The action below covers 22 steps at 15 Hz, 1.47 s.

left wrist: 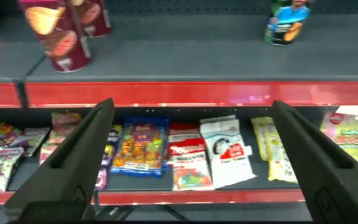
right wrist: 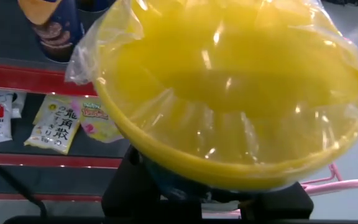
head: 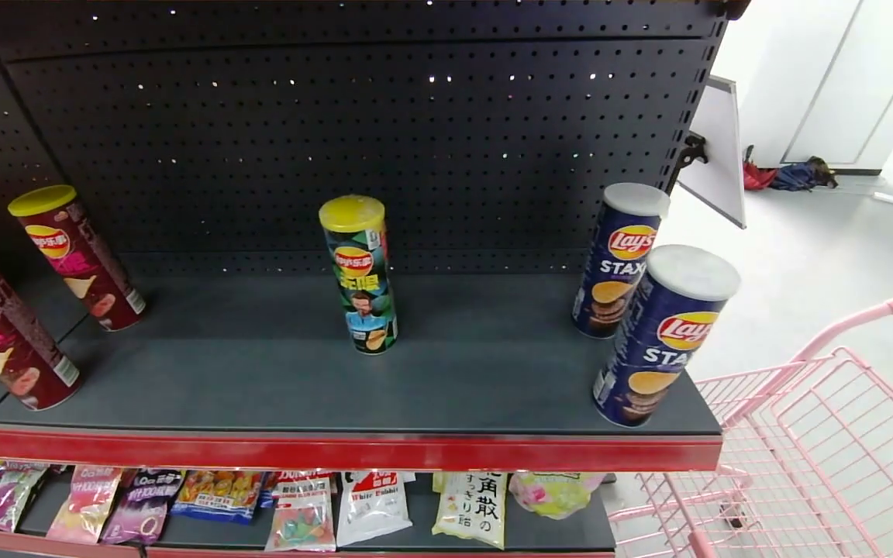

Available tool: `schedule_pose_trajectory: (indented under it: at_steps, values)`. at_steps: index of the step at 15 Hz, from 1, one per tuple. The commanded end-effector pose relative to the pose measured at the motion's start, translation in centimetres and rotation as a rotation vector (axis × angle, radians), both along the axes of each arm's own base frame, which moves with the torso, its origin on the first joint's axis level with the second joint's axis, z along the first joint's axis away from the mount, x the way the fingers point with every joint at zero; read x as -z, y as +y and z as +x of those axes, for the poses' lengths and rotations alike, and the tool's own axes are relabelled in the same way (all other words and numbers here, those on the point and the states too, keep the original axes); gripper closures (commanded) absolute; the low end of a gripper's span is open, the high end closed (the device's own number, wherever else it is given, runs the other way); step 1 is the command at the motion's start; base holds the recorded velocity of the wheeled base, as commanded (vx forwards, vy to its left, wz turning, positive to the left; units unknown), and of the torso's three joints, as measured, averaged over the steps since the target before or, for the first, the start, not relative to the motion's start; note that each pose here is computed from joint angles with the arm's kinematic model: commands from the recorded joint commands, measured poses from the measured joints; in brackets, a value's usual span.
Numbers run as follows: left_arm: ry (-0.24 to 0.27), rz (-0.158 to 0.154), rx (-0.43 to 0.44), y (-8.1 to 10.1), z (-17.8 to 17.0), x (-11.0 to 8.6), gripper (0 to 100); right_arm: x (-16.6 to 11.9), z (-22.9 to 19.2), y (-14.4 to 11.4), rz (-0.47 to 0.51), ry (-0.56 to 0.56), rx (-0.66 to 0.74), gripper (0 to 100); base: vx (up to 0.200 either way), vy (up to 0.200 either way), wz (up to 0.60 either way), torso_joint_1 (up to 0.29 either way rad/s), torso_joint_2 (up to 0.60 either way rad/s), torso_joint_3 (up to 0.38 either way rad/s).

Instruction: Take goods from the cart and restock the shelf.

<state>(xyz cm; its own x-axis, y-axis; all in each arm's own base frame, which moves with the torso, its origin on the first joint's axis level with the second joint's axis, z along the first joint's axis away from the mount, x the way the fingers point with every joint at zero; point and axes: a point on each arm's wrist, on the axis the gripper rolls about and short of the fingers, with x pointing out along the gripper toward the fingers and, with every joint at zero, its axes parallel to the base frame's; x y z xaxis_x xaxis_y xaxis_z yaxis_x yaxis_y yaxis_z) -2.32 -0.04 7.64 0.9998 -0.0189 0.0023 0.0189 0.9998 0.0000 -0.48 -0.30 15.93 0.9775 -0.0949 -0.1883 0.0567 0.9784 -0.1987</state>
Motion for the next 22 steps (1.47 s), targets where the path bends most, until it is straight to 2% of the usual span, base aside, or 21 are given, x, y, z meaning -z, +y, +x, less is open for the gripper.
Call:
schedule_pose_trajectory:
  at_steps: [1,13,18,20,22]
  values:
    - [0.001,0.000,-0.001,0.0,0.0,0.0,0,0.0,0.0,0.0,-0.001,-0.001,-0.001,100,0.000,0.200,0.00,0.002,0.00,0.007]
    - [0.001,0.000,0.001,0.0,0.0,0.0,0,0.3,-0.8,0.0,0.001,-0.033,-0.003,100,0.000,0.200,0.00,0.004,0.00,0.004]
    - [0.001,0.000,0.001,0.0,0.0,0.0,0,2.5,-2.6,0.1,0.012,-0.126,-0.099,100,0.000,0.000,0.00,0.000,0.00,0.000]
    - [0.033,0.003,0.006,0.0,0.2,-0.1,0,3.6,-2.8,0.4,0.026,-0.130,-0.215,100,0.000,0.000,0.00,0.000,0.00,0.000]
    - [0.039,0.017,0.030,0.0,0.3,-0.1,0,3.8,-2.8,0.4,0.031,-0.127,-0.239,100,0.000,0.000,0.00,0.000,0.00,0.000]
